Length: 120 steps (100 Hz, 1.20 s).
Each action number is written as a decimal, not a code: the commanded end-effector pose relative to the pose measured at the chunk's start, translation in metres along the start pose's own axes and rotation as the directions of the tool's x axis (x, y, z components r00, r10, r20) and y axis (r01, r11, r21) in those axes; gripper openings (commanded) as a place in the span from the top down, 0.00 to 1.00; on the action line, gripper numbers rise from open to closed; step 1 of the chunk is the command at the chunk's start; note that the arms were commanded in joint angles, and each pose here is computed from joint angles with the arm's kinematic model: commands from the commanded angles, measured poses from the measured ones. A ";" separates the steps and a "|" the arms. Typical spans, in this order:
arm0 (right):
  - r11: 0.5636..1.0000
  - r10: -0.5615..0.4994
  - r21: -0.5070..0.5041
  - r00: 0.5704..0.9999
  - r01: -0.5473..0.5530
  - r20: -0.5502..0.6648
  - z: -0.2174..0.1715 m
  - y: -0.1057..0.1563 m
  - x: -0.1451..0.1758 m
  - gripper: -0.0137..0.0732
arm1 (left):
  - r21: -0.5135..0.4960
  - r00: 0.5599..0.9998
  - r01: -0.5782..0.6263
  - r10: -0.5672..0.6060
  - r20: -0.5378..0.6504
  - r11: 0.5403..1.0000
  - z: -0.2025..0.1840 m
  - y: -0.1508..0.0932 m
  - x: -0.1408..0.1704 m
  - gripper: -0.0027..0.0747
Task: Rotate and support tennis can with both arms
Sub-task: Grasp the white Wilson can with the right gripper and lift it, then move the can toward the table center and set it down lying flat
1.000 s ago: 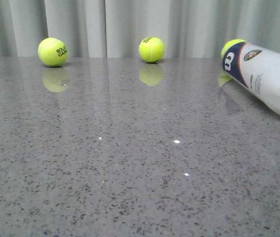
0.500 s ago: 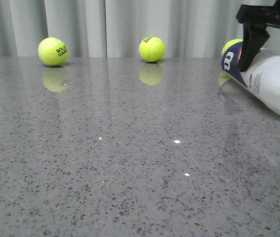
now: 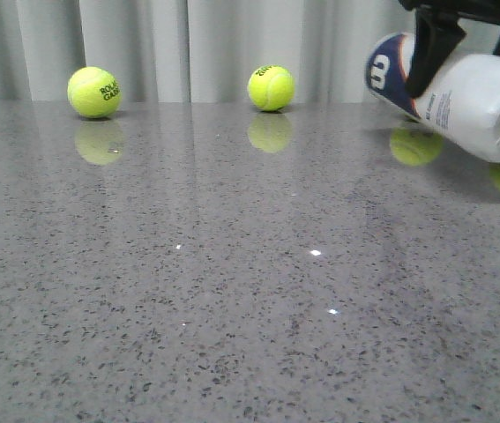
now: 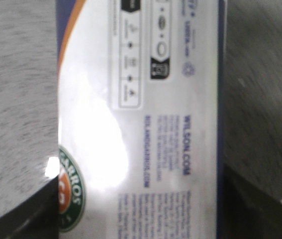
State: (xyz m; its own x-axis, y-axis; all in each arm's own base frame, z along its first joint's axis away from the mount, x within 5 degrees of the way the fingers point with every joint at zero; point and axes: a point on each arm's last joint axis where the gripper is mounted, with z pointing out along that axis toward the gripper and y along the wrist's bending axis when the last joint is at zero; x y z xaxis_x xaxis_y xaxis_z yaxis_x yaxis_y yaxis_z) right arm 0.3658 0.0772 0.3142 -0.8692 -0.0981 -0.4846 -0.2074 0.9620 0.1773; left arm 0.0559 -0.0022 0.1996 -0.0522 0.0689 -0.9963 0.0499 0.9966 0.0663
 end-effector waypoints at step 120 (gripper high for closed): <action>0.220 -0.958 -0.106 0.235 0.970 0.162 0.023 0.137 0.000 0.11 | 0.000 0.998 0.006 -0.006 0.063 1.000 0.000 -0.001 0.006 0.99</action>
State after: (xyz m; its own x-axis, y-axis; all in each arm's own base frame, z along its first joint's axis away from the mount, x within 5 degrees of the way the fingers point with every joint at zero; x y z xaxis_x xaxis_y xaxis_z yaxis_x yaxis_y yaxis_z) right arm 0.3533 0.2166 0.2810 0.0223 -0.9252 -0.3788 -0.9598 0.0862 -0.2670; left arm 0.0559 -0.0022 0.1996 -0.0522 0.0689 -0.9963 0.0499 0.9966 0.0663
